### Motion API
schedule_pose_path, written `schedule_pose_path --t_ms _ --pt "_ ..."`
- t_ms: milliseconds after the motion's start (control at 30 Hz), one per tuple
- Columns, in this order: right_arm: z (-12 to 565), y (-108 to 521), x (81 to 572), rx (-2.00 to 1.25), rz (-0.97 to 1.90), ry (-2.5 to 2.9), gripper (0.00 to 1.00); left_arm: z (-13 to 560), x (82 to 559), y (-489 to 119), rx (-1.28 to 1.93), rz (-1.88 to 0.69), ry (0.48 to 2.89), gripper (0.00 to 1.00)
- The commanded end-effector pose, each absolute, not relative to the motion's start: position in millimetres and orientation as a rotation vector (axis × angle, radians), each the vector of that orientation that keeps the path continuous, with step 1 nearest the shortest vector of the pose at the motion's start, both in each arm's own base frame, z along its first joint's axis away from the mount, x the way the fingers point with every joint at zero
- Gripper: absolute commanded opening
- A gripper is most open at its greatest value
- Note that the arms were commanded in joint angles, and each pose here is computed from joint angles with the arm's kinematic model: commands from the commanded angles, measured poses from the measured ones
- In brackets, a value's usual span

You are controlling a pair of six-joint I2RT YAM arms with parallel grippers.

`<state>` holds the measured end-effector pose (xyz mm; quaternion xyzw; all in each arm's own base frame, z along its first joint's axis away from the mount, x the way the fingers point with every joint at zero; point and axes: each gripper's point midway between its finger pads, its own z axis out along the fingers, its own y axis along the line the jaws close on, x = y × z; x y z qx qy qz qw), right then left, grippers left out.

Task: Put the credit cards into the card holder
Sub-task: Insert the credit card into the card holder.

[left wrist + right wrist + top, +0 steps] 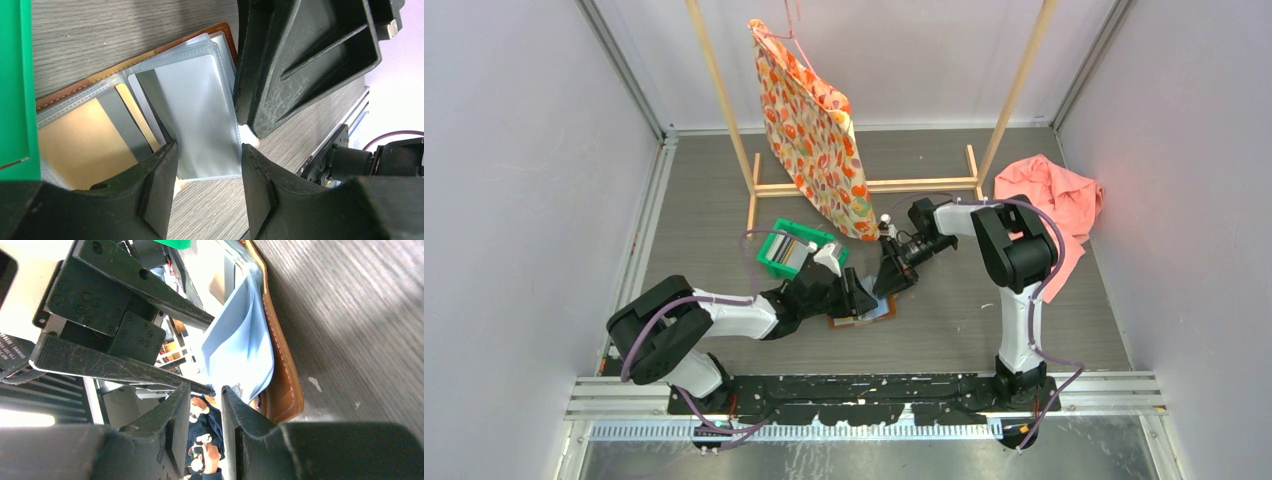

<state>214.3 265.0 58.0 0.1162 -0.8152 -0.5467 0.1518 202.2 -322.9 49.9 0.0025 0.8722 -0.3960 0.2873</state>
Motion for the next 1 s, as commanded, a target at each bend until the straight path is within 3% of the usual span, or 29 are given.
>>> schedule_pose_path --t_ms 0,400,667,733,967 --pt "73 260 223 0.421 -1.619 -2.351 0.34 38 201 -314 -0.015 -1.052 2.347 0.49" --pt "84 230 226 1.036 -1.477 -2.620 0.38 34 201 -308 -0.065 -1.084 2.347 0.46" --pt "86 245 215 1.586 -1.435 -2.804 0.66 26 202 -304 -0.118 -1.110 2.356 0.44" --pt "84 252 214 1.654 -1.375 -2.826 0.68 24 202 -304 -0.132 -1.123 2.356 0.44" --pt "80 271 243 1.112 -1.381 -2.976 0.63 18 199 -301 -0.168 -1.164 2.357 0.42"
